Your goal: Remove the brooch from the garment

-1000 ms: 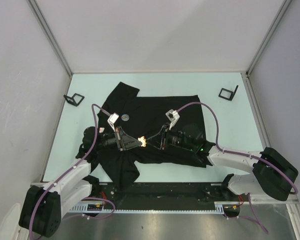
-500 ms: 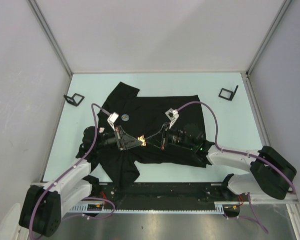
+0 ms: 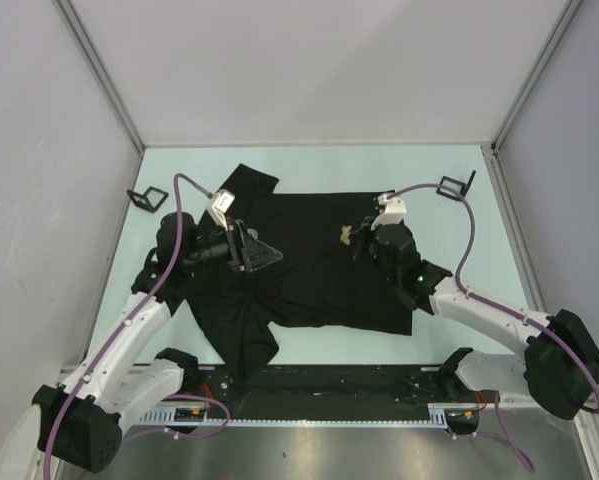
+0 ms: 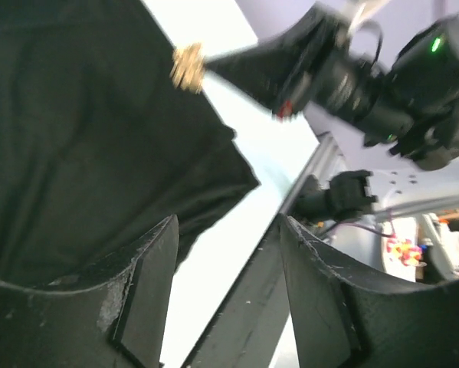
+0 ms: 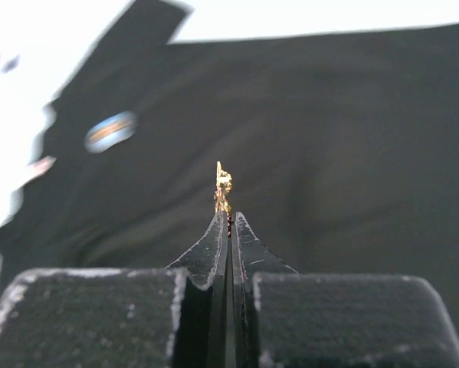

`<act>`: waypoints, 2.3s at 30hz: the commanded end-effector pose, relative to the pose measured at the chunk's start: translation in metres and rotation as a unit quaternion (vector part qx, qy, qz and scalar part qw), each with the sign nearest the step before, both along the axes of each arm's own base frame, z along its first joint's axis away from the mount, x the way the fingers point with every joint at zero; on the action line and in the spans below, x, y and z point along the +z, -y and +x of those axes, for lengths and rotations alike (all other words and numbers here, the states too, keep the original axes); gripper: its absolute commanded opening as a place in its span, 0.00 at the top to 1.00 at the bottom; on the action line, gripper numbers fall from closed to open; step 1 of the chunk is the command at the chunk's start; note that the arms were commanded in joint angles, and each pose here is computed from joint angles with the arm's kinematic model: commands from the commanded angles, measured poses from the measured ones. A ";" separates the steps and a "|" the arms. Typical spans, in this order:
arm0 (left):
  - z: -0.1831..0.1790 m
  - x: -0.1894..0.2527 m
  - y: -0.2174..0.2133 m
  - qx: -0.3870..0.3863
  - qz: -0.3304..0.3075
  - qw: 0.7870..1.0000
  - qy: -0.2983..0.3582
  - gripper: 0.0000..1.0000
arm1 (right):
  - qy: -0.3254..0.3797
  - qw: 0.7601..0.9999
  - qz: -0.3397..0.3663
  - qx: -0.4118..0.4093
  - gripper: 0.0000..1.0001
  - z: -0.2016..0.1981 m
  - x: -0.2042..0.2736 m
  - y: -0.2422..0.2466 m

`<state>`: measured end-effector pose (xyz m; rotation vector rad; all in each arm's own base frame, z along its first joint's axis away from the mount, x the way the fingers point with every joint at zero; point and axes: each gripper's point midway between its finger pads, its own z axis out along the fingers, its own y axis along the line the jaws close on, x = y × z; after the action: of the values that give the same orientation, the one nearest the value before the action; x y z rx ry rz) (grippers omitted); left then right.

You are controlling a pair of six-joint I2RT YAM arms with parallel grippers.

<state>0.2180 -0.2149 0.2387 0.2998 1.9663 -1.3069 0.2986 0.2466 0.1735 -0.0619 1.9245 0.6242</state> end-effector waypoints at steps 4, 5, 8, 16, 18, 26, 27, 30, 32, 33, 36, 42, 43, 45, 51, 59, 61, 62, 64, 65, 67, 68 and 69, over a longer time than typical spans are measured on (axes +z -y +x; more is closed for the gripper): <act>0.025 0.009 -0.004 0.011 0.063 0.998 0.020 0.39 | -0.001 0.943 -0.195 -0.270 1.00 0.098 0.007 0.136; 0.029 0.007 -0.002 0.007 0.067 0.998 0.015 0.39 | -0.011 0.932 -0.220 -0.289 1.00 0.103 0.004 0.150; 0.035 0.017 0.000 -0.003 0.073 0.997 0.025 0.38 | -0.033 0.901 -0.257 -0.348 1.00 0.134 0.005 0.184; 0.049 -0.013 0.006 -0.007 0.080 0.997 -0.010 0.38 | -0.103 0.824 -0.340 -0.442 1.00 0.202 -0.036 0.248; 0.049 -0.015 0.009 -0.017 0.073 0.997 -0.016 0.38 | -0.096 0.809 -0.346 -0.465 1.00 0.219 -0.026 0.258; 0.047 -0.029 0.013 -0.036 0.060 0.996 -0.050 0.29 | -0.132 0.768 -0.433 -0.452 1.00 0.257 -0.052 0.279; 0.046 -0.029 0.014 -0.039 0.058 0.996 -0.052 0.29 | -0.133 0.765 -0.439 -0.453 1.00 0.259 -0.053 0.280; 0.045 -0.032 0.015 -0.042 0.058 0.996 -0.057 0.29 | -0.137 0.755 -0.448 -0.458 1.00 0.264 -0.056 0.289; 0.046 -0.033 0.015 -0.043 0.057 0.996 -0.060 0.28 | -0.138 0.752 -0.449 -0.462 1.00 0.266 -0.058 0.293; 0.046 -0.035 0.015 -0.044 0.057 0.995 -0.063 0.28 | -0.144 0.750 -0.454 -0.459 1.00 0.266 -0.066 0.295; 0.044 -0.038 0.017 -0.050 0.052 0.995 -0.073 0.28 | -0.152 0.742 -0.465 -0.457 1.00 0.271 -0.073 0.301; 0.042 -0.039 0.020 -0.061 0.043 0.994 -0.080 0.23 | -0.151 0.729 -0.463 -0.481 1.00 0.273 -0.065 0.321; 0.042 -0.041 0.020 -0.061 0.043 0.994 -0.084 0.23 | -0.151 0.729 -0.463 -0.482 1.00 0.274 -0.067 0.322; 0.042 -0.041 0.020 -0.063 0.042 0.993 -0.085 0.23 | -0.157 0.724 -0.474 -0.476 1.00 0.273 -0.070 0.325; 0.041 -0.042 0.022 -0.068 0.038 0.993 -0.089 0.22 | -0.164 0.721 -0.475 -0.478 1.00 0.274 -0.078 0.332; 0.041 -0.044 0.022 -0.069 0.038 0.993 -0.092 0.21 | -0.175 0.710 -0.482 -0.482 1.00 0.272 -0.087 0.338; 0.041 -0.043 0.022 -0.069 0.037 0.993 -0.091 0.21 | -0.177 0.708 -0.483 -0.483 1.00 0.271 -0.089 0.340; 0.041 -0.043 0.022 -0.069 0.037 0.993 -0.091 0.21 | -0.178 0.707 -0.484 -0.483 1.00 0.270 -0.089 0.341; 0.041 -0.043 0.022 -0.069 0.037 0.993 -0.091 0.21 | -0.181 0.705 -0.487 -0.484 1.00 0.269 -0.091 0.342; 0.041 -0.042 0.022 -0.069 0.037 0.993 -0.090 0.21 | -0.181 0.704 -0.486 -0.484 1.00 0.269 -0.090 0.344; 0.040 -0.042 0.022 -0.070 0.037 0.993 -0.090 0.21 | -0.183 0.703 -0.488 -0.484 1.00 0.268 -0.092 0.345; 0.041 -0.043 0.022 -0.070 0.037 0.993 -0.090 0.21 | -0.183 0.701 -0.488 -0.486 1.00 0.268 -0.092 0.346; 0.040 -0.043 0.022 -0.070 0.037 0.993 -0.091 0.21 | -0.183 0.702 -0.488 -0.486 1.00 0.268 -0.092 0.346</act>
<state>0.2594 -0.2353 0.1904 0.3515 2.2150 -1.3593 0.5624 -0.0908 0.0640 0.3661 2.1496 -1.1760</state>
